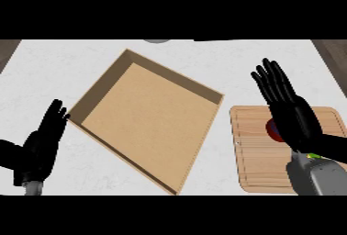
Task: Pick the lemon from the cutting board and place it in the cardboard box
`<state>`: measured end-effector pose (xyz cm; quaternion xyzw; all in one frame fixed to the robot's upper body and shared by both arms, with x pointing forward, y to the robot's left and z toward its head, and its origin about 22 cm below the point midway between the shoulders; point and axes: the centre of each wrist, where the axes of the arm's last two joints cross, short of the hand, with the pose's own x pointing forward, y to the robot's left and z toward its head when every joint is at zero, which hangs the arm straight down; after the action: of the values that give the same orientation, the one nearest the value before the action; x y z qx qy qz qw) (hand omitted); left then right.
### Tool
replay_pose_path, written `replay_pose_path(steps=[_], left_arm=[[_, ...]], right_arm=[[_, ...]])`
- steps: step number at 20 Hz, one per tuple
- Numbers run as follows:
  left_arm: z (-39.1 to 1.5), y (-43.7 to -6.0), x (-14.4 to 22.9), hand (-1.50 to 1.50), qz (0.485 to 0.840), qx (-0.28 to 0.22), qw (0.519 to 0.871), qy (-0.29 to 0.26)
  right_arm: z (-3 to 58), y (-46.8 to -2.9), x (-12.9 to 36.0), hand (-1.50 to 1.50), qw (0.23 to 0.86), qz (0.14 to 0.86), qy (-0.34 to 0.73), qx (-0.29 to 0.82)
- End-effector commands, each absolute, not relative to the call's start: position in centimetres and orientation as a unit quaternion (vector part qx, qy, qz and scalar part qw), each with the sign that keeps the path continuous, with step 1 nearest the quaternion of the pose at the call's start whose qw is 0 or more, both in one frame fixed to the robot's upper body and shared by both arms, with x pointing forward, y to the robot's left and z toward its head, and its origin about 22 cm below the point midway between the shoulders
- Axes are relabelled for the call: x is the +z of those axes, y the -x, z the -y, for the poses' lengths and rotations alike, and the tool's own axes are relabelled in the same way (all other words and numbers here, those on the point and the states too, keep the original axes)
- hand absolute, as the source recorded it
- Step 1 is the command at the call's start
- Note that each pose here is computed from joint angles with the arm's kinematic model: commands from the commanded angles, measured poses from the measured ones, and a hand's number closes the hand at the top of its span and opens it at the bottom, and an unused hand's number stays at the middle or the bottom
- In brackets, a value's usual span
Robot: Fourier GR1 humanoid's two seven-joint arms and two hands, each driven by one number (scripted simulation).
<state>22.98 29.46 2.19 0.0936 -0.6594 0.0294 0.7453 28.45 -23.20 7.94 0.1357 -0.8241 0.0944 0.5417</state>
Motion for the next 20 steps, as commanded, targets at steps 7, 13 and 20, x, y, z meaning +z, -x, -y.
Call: replay_pose_path(steps=[7,13,20], left_arm=[[-31.3,-23.1,2.3,0.00,0.664,-0.050,0.722,-0.186],[-28.8,-23.3,0.6,0.00,0.662,-0.081,0.723,-0.180],[-29.5,-23.8,1.2,0.00,0.652,-0.085,0.730,-0.185]], right_arm=[[38.2,-26.2,10.7,-1.50,0.585,0.755,0.246,0.167],[38.8,-22.6,2.9,-1.50,0.562,0.776,0.261,-0.120],[42.7,-19.5,6.0,-1.50,0.609,0.702,0.345,0.133]])
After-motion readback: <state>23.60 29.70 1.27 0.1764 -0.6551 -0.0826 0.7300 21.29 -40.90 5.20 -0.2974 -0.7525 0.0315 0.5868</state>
